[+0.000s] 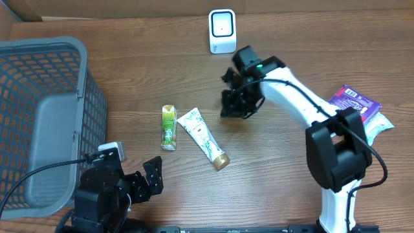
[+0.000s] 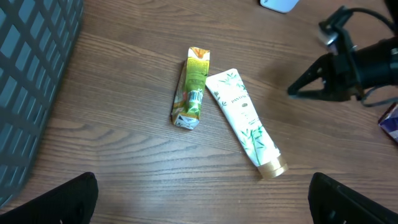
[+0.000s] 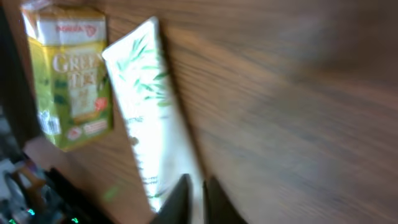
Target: Scan the item barcode
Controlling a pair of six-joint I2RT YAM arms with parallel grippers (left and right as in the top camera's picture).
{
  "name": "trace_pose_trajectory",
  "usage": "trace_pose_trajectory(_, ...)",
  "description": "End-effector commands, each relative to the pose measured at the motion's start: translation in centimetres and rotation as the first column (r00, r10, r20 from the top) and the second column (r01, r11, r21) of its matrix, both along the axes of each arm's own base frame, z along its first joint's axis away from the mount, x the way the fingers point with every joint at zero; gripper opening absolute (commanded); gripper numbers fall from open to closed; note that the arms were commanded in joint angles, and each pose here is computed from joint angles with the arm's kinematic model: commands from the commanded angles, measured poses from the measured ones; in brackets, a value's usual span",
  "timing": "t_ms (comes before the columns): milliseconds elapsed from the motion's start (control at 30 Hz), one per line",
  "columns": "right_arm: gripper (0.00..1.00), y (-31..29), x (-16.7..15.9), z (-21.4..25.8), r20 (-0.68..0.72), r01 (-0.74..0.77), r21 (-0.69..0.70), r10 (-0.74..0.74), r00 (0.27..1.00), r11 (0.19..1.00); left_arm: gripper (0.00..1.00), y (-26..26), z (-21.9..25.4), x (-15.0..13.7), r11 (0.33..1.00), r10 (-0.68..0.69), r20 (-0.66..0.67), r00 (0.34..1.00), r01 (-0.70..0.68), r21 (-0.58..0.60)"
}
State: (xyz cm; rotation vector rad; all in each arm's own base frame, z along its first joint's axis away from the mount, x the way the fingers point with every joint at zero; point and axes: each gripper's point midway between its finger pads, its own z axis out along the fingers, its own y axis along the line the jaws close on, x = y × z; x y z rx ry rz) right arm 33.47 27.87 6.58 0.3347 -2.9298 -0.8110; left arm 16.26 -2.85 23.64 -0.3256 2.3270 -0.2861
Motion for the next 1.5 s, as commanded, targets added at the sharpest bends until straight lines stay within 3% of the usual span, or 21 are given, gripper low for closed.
trace_pose_trajectory(0, 0.04, 2.6, -2.9, 1.1, -0.041, -0.008, -0.019, 0.007, 0.999, 1.000, 1.00, 0.2, 0.0, 0.0, 1.000, 0.008, 0.006, 1.000, -0.008, 0.009)
trace_pose_trajectory(200, 0.04, 5.7, -7.8, 0.6, -0.085, -0.092, -0.072, 0.086, 0.993, 0.993, 1.00, 0.2, 0.0, 0.0, 1.000, 0.008, 0.006, 1.000, -0.008, 0.009)
trace_pose_trajectory(533, 0.04, 3.7, -10.4, -3.4, -0.123, -0.037, -0.246, 0.007, 0.992, 0.969, 0.99, 0.2, 0.0, 0.0, 1.000, 0.008, 0.006, 1.000, -0.008, 0.009)
trace_pose_trajectory(733, 0.04, -2.0, -8.1, -4.5, -0.040, 0.058, -0.463, -0.086, 0.996, 0.884, 1.00, 0.2, 0.0, 0.0, 1.000, 0.008, 0.006, 1.000, -0.008, 0.009)
trace_pose_trajectory(933, 0.04, -8.4, -2.3, -4.7, 0.122, 0.230, -0.566, -0.195, 0.973, 0.792, 1.00, 0.2, 0.0, 0.0, 1.000, 0.008, 0.006, 1.000, -0.008, 0.009)
trace_pose_trajectory(1100, 0.04, -11.1, 3.3, -4.7, 0.233, 0.335, -0.477, -0.251, 0.940, 0.812, 1.00, 0.2, 0.0, 0.0, 1.000, 0.008, 0.006, 1.000, -0.008, 0.009)
trace_pose_trajectory(1233, 0.06, -10.1, 6.4, -4.1, 0.245, 0.331, -0.295, -0.264, 0.933, 0.896, 1.00, 0.2, 0.0, 0.0, 1.000, 0.008, 0.006, 1.000, -0.008, 0.009)
trace_pose_trajectory(1333, 0.22, -8.1, 5.8, -3.3, 0.138, 0.284, -0.132, -0.266, 0.954, 0.950, 1.00, 0.2, 0.0, 0.0, 1.000, 0.008, 0.006, 1.000, -0.008, 0.009)
trace_pose_trajectory(1400, 0.38, -6.9, 3.9, -2.5, -0.006, 0.275, -0.038, -0.276, 0.961, 0.961, 1.00, 0.2, 0.0, 0.0, 1.000, 0.008, 0.006, 1.000, -0.008, 0.009)
trace_pose_trajectory(1467, 0.42, -6.0, 2.1, -1.8, -0.123, 0.278, 0.007, -0.275, 0.953, 0.960, 1.00, 0.2, 0.0, 0.0, 1.000, 0.008, 0.006, 1.000, -0.008, 0.009)
